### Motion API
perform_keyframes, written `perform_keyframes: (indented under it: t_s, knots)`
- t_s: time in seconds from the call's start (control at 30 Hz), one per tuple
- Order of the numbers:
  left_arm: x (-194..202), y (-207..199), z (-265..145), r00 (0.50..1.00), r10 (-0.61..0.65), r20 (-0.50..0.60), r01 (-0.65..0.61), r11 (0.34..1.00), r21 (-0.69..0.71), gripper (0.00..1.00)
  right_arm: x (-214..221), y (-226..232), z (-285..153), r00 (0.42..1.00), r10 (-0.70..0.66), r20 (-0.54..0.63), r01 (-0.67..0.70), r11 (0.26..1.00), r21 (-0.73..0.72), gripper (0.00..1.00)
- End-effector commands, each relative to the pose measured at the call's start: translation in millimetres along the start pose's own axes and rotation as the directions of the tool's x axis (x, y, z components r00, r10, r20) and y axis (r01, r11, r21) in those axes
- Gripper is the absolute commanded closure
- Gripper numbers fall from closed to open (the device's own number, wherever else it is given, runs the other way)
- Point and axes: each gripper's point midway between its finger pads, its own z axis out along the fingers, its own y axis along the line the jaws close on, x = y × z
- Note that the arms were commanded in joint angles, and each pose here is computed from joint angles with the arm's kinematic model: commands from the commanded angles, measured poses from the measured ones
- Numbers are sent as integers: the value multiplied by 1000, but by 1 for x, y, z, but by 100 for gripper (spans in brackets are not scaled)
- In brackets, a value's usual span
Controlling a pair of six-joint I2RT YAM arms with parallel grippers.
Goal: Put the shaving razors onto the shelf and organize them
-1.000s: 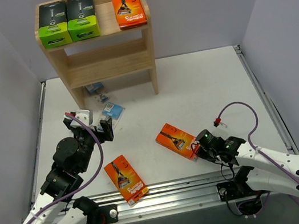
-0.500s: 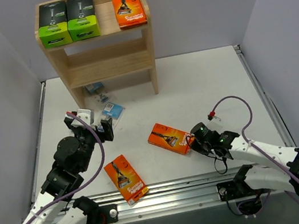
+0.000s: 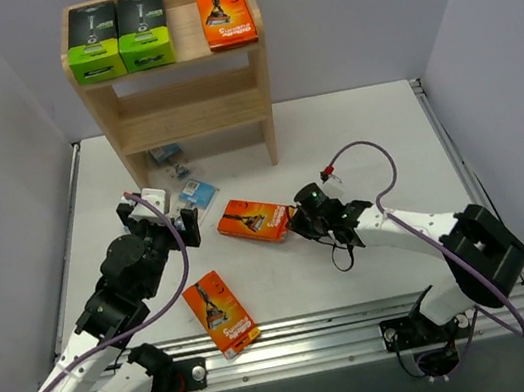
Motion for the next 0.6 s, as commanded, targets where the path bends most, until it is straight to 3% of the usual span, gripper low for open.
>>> perform_keyframes:
  t_s: [0.0, 0.1, 0.13, 0.17, 0.23, 0.3, 0.5, 0.57]
  knots:
    - [-15, 4, -1, 1000, 1, 28, -1, 1000, -21, 6, 9, 44, 4, 999, -32, -29, 29, 994, -110, 100]
    - [-15, 4, 0, 1000, 3, 20, -3, 1000, -26, 6, 26, 75, 3, 993, -83, -82, 62, 972, -225, 98]
    - [-13, 4, 0, 1000, 5, 16, -5, 1000, -26, 6, 35, 94, -2, 990, -98, -102, 60, 944, -324, 94]
    - [-13, 4, 0, 1000, 7, 14, -7, 1000, -28, 6, 50, 103, -10, 977, -131, -170, 54, 917, -394, 89]
    - [-13, 4, 1, 1000, 9, 10, -9, 1000, -26, 6, 56, 117, -19, 969, -158, -191, 48, 874, -484, 71]
    - [-13, 3, 1, 1000, 8, 9, -8, 1000, -25, 6, 60, 110, -21, 962, -188, -197, 75, 878, -472, 55]
    - [-12, 1, 2, 1000, 12, 3, -12, 1000, -14, 6, 36, 66, -14, 970, -174, -169, 104, 928, -357, 51]
    - [-13, 0, 2, 1000, 11, 4, -11, 1000, -9, 6, 26, 49, -8, 971, -174, -162, 119, 947, -300, 56]
